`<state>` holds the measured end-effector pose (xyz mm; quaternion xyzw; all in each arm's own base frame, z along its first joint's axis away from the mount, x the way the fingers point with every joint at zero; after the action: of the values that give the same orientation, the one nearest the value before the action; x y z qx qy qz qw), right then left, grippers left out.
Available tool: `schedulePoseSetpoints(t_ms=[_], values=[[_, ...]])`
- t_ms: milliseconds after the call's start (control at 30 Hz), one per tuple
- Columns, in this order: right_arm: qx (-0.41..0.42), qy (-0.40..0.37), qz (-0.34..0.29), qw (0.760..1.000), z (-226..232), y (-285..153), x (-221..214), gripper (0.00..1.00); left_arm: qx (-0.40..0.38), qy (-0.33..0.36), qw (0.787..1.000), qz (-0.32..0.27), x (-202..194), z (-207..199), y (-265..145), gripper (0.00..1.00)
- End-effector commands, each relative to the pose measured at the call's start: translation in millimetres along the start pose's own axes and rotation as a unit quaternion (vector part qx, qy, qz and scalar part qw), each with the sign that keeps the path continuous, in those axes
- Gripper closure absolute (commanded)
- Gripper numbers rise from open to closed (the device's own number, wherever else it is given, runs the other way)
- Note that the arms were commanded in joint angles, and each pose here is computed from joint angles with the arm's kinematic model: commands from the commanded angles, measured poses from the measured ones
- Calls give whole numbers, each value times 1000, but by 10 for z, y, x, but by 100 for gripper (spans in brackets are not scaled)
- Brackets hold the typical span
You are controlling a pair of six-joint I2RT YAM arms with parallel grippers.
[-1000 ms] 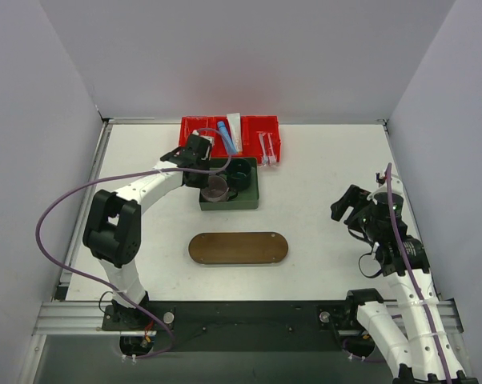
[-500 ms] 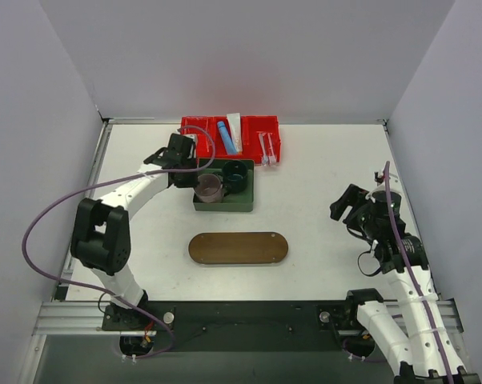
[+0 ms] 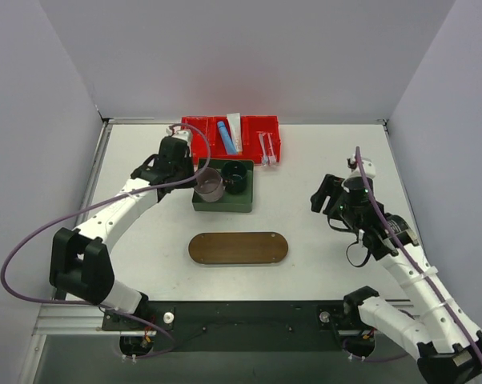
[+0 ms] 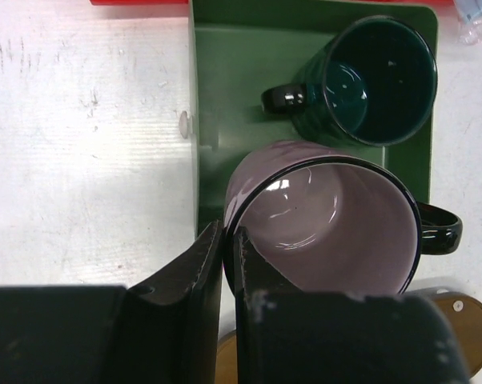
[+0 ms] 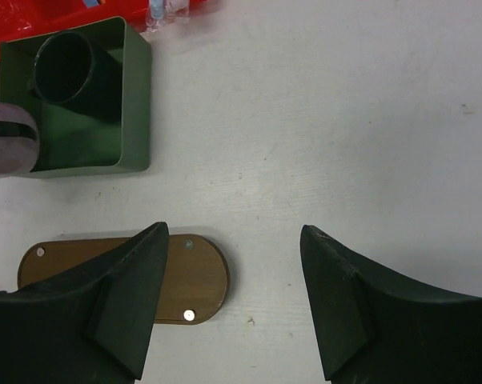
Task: Prepare toiletry sets of a toothbrush and toothpaste on the tray
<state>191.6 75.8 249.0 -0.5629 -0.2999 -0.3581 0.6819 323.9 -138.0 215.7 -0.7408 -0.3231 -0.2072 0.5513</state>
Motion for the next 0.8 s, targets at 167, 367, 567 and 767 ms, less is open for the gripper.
schedulePoseSetpoints(t_ms=[167,367,567,767], values=[[25,-60,-36,997,939,162,437,45,-48,3,991,-126,106,-365,-503,100],[69,-91,-23,993,1772,288,404,51,-48,-4,987,-156,85,-363,-613,100],[73,-85,-20,994,2286,380,282,52,-53,-6,983,-173,-25,-429,-699,100],[69,-59,-1,996,2387,520,164,52,-64,-16,983,-173,-77,-465,-737,100]])
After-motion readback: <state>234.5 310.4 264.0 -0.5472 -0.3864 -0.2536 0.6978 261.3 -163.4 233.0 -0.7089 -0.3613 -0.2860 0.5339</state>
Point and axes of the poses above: each gripper's point midway between its finger pads, its own y axis out along the fingers, its own z axis along the line the jaws close on, x = y × z, the point moved 8 cm from there along -y, back along the fingers, and after that the axes turned 8 degrees about -y, right-handed, at the moved point
